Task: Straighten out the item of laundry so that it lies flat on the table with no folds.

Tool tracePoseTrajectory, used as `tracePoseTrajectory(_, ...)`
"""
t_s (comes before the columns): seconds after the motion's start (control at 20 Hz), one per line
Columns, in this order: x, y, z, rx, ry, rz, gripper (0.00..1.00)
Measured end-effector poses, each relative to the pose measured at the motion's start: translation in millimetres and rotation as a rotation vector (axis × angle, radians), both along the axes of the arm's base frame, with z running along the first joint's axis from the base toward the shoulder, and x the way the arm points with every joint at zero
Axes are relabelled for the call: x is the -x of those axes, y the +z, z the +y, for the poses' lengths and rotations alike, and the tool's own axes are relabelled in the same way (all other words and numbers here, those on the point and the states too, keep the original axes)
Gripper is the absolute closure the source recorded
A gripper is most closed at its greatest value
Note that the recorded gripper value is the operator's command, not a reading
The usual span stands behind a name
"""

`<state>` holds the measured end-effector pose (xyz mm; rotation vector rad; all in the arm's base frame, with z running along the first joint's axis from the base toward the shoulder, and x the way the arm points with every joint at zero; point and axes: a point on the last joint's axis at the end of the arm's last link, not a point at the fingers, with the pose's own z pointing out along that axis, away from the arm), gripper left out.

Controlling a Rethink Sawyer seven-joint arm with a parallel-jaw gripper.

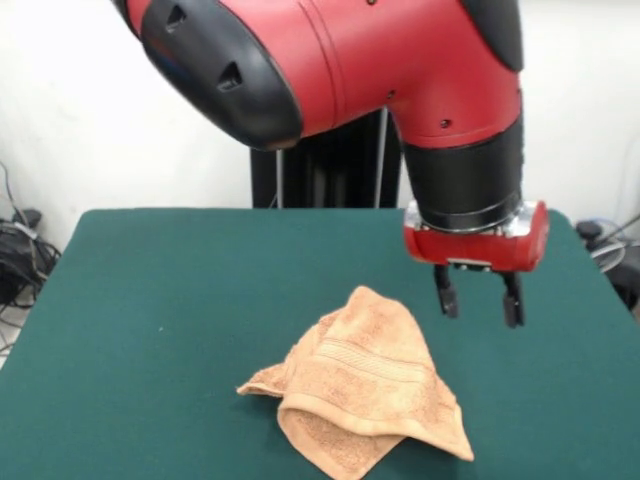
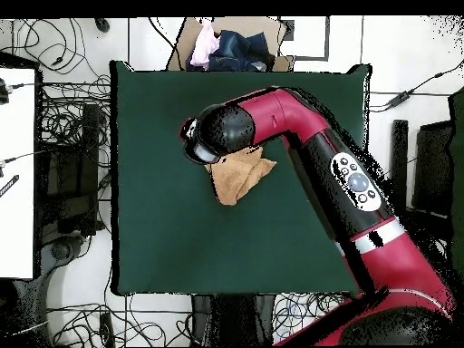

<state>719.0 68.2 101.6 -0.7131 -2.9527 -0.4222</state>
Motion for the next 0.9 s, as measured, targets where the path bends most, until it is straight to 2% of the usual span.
tracePoseTrajectory(0.9, -5.8, 1, -72, 0.087, 0.252, -0.088, 0.0)
